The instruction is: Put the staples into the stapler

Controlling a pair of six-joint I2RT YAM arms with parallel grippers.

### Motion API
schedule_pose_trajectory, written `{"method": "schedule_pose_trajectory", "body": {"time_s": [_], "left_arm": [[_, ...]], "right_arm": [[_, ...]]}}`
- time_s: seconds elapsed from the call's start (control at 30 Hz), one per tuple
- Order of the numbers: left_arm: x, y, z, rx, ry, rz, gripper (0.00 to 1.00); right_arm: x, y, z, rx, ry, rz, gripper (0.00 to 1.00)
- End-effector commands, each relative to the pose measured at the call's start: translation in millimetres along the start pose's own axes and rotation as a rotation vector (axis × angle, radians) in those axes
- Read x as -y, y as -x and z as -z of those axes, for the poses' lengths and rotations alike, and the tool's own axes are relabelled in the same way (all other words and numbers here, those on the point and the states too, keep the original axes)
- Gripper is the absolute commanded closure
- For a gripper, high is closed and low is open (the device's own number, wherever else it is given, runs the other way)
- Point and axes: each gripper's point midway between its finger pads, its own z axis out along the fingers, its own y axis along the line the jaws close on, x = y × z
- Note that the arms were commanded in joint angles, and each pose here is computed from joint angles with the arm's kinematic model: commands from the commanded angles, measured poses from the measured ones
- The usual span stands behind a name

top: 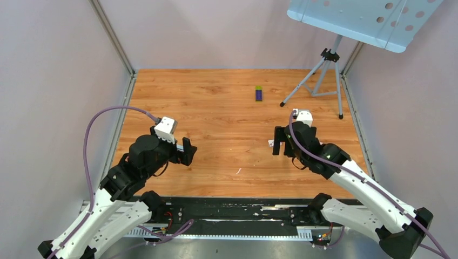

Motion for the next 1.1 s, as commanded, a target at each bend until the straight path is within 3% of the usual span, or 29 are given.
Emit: {"method": "schedule_pose_trajectory", "body": {"time_s": [0.0,0.27,0.63,0.83,1.07], "left_arm": [[3.9,4.9,2.1,0.017,-0.023,-0.012,0.0],[6.0,3.2,4.5,0.018,-0.04,-0.012,0.0],[11.1,3.7,6.8,0.026,-0.074,-0.018,0.0],[13.0,5.4,7.9,0.036,-0.086,-0.02,0.0],[13.1,5.8,8.6,0.041,-0.088,-0.019,0.0]], "right_arm": [[22.4,2.9,-4.6,0.036,-0.152,-0.031,0.0],[57.7,0.6,-34.1,-0.022,-0.384,0.039,0.0],[128.0,-2.5,-74.4,-0.166,-0.506,-0.164,0.0],[168.0,-14.7,-82.1,-0.221,-0.564,-0.42,0.01],[206.9,-18.6,-87.5,-0.244,-0.628,-0.592,0.04]]}}
